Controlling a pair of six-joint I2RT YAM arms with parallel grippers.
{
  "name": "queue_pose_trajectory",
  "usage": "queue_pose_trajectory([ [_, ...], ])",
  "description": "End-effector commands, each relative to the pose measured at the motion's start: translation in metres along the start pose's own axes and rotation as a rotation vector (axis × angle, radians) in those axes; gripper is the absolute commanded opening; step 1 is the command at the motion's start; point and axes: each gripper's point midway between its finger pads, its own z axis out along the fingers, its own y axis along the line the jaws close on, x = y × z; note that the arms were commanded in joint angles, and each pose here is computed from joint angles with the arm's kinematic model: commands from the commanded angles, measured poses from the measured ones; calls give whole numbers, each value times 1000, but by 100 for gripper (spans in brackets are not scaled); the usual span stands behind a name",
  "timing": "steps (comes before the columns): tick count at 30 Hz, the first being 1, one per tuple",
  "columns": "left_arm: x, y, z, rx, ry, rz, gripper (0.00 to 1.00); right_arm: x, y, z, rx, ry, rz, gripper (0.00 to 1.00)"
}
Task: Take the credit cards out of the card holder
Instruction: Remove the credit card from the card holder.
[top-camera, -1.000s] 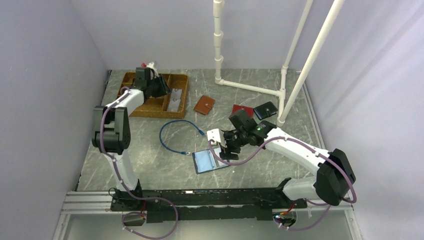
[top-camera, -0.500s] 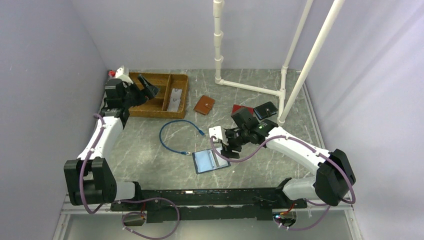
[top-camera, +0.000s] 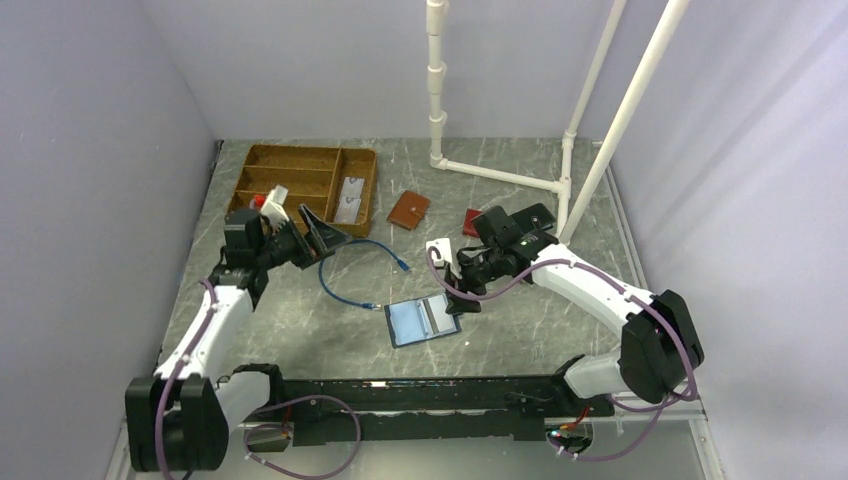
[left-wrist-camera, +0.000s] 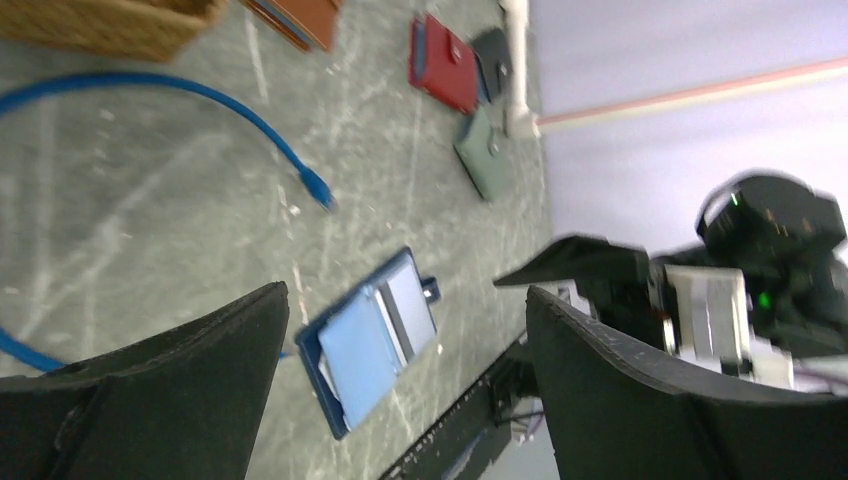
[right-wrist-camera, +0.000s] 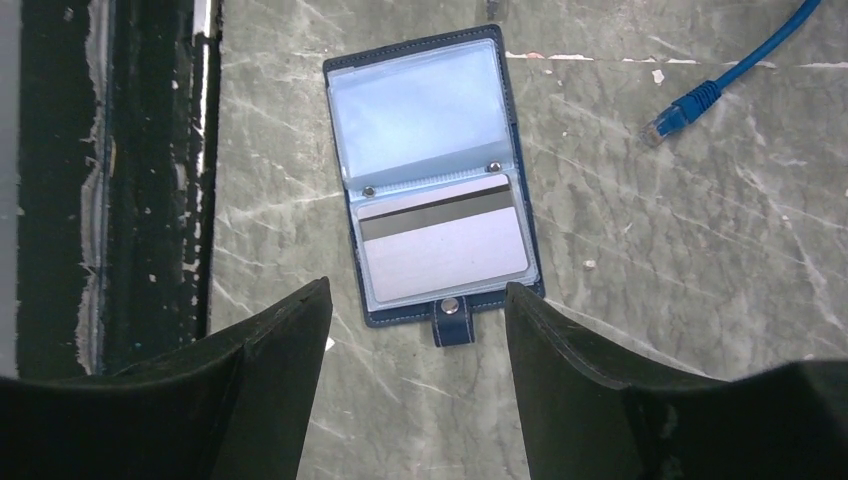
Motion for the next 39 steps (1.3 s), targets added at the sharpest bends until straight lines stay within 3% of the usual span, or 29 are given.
queue_pose_trajectory([
  [1, 28, -34, -7, 120, 31, 37, 93, -20, -2, -6, -42, -88, 44, 66],
  [14, 120, -62, 20, 208, 135, 22, 91, -6, -20, -1, -26, -133, 274, 63],
  [22, 148, -70, 39, 234, 168, 35, 88, 6, -29, 11, -16, -102, 412, 62],
  [31, 171, -51, 51, 198, 169, -3, 87, 21, -45, 16, 45, -60, 538, 59],
  [39, 180, -46, 58, 180, 180, -1, 84, 29, -49, 19, 56, -42, 572, 58],
])
